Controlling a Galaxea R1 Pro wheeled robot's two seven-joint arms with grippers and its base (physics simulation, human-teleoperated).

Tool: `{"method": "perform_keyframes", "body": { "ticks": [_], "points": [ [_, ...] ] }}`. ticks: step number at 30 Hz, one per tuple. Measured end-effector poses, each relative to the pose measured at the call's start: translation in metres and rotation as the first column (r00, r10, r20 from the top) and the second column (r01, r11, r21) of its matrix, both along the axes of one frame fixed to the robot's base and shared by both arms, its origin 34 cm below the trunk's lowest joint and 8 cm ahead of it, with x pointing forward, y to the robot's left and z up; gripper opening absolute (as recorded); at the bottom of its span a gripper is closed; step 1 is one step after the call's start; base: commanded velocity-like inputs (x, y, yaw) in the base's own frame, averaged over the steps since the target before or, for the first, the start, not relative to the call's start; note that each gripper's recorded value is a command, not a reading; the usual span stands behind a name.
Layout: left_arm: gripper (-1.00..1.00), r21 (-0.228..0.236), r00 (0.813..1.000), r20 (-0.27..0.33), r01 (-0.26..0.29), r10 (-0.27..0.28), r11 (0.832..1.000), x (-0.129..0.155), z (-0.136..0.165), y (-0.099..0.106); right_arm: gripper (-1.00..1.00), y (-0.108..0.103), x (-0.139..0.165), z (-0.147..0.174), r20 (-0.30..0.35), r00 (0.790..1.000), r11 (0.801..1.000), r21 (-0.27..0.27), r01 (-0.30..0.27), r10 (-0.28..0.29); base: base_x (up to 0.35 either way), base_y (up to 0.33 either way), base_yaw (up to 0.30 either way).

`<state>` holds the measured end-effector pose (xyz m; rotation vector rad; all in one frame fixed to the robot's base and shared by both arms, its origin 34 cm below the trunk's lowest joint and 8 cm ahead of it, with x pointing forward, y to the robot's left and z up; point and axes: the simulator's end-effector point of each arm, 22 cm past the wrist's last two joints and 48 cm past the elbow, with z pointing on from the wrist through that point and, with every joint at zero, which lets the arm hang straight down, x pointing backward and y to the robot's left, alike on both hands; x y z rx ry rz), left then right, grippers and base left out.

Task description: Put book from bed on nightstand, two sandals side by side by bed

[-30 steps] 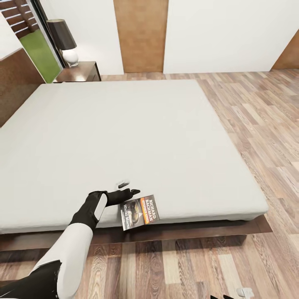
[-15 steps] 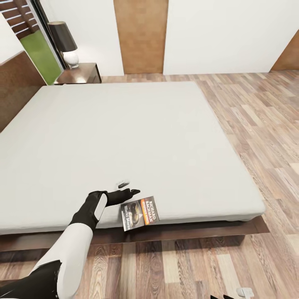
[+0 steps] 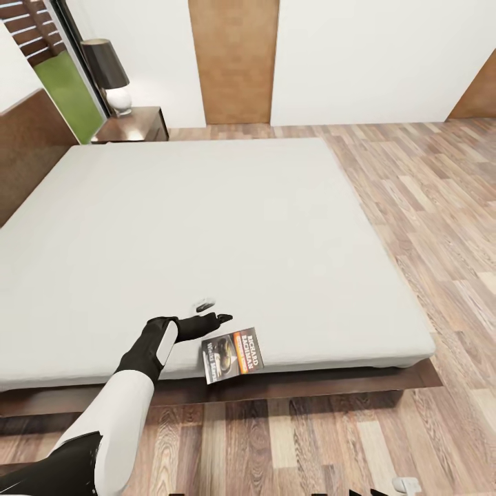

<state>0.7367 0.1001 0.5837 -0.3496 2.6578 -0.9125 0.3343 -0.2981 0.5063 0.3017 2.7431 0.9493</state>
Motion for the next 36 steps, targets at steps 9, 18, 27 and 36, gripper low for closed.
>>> {"method": "perform_keyframes", "body": {
  "ticks": [9,18,27,36],
  "points": [
    [1.0,-0.098,1.0,0.026,-0.003,0.006,0.995,0.004,0.028,-0.014,1.0,0.0,0.0,0.014,0.001,1.0,1.0,0.0,0.0,0.0,0.0,0.0,0.0],
    [1.0,-0.265,0.996,0.089,0.023,0.0,0.964,0.01,0.073,-0.03,1.0,0.001,-0.001,0.027,0.0,1.0,1.0,0.0,0.0,0.0,0.0,0.0,0.0],
    [1.0,-0.424,0.991,0.123,0.091,-0.043,0.901,-0.002,0.115,-0.075,1.0,0.001,-0.002,0.039,0.0,1.0,1.0,0.0,0.001,-0.001,0.0,0.0,0.0],
    [1.0,-0.45,0.97,-0.01,0.214,-0.245,0.867,-0.099,0.088,-0.126,1.0,0.001,-0.003,0.051,-0.001,1.0,1.0,0.0,0.001,-0.001,0.0,0.0,0.0]
  ]
}}
